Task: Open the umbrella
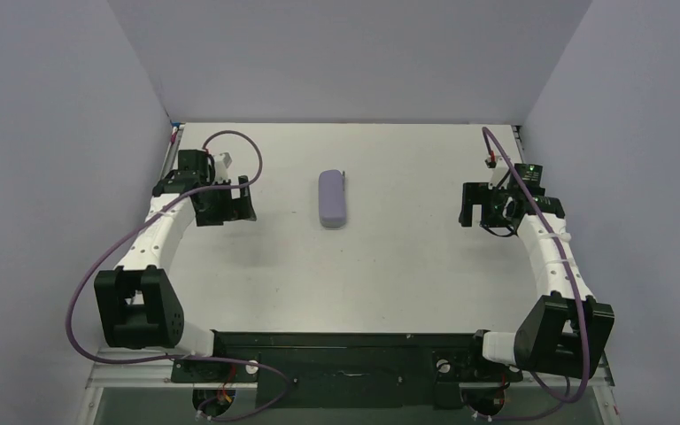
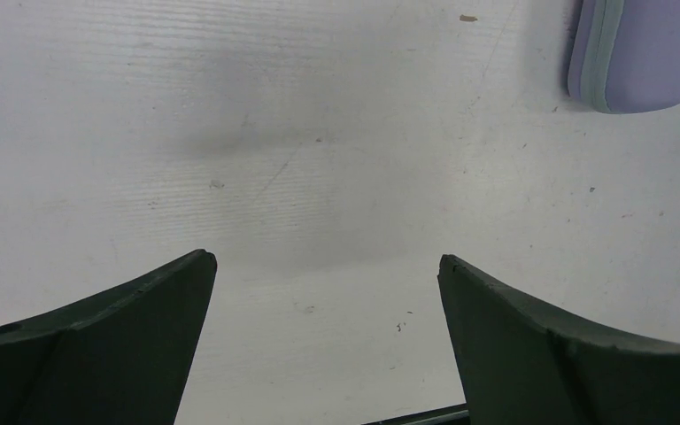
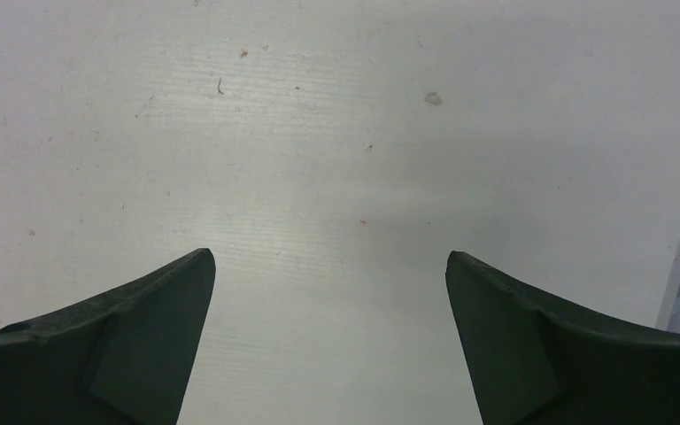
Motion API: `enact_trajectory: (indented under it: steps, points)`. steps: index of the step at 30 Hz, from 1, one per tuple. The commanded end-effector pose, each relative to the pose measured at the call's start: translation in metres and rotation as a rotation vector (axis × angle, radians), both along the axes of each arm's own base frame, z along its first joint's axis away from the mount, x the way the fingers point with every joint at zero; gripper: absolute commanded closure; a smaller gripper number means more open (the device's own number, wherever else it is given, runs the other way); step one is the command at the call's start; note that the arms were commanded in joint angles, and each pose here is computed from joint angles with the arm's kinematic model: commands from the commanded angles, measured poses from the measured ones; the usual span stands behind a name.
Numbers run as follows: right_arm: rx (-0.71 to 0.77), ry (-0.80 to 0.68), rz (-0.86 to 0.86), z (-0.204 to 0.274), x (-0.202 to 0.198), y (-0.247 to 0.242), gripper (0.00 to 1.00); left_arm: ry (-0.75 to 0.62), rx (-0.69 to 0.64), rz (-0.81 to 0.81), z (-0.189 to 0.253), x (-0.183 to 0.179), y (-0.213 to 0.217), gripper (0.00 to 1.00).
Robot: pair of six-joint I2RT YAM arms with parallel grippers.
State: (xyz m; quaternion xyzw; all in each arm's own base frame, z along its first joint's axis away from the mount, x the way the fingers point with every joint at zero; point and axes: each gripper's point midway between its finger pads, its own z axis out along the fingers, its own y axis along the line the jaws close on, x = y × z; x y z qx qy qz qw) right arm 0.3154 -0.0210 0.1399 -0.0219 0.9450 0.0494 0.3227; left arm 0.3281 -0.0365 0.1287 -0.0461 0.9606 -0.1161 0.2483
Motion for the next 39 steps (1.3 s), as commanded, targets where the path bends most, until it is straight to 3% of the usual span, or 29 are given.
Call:
enact_trajectory:
  steps: [1, 5, 13, 20, 28, 33, 39]
  points:
    - [0.016, -0.077, 0.030, 0.023, 0.009, 0.006, 0.00, -0.114, -0.046, -0.027, 0.030, 0.032, -0.011, 0.03]
    - [0.025, -0.071, 0.036, 0.023, 0.008, 0.008, 0.00, -0.099, -0.164, -0.134, 0.038, 0.052, -0.051, 0.03]
    - [0.001, -0.034, 0.040, 0.023, -0.004, 0.005, 0.00, -0.218, -0.380, -0.167, 0.051, 0.113, -0.111, 0.03]
    - [-0.003, -0.009, 0.035, 0.021, -0.013, 0.003, 0.00, -0.155, -0.534, -0.163, 0.000, 0.150, -0.163, 0.03]
    - [-0.021, 0.010, 0.025, 0.024, -0.015, -0.003, 0.00, -0.163, -0.589, -0.235, -0.033, 0.172, -0.208, 0.01]
    - [-0.019, 0.018, 0.025, 0.024, -0.012, -0.005, 0.00, -0.150, -0.637, -0.290, -0.052, 0.170, -0.231, 0.12]
    - [-0.019, 0.030, 0.067, 0.026, -0.010, -0.002, 0.01, -0.130, -0.643, -0.351, -0.068, 0.167, -0.255, 0.34]
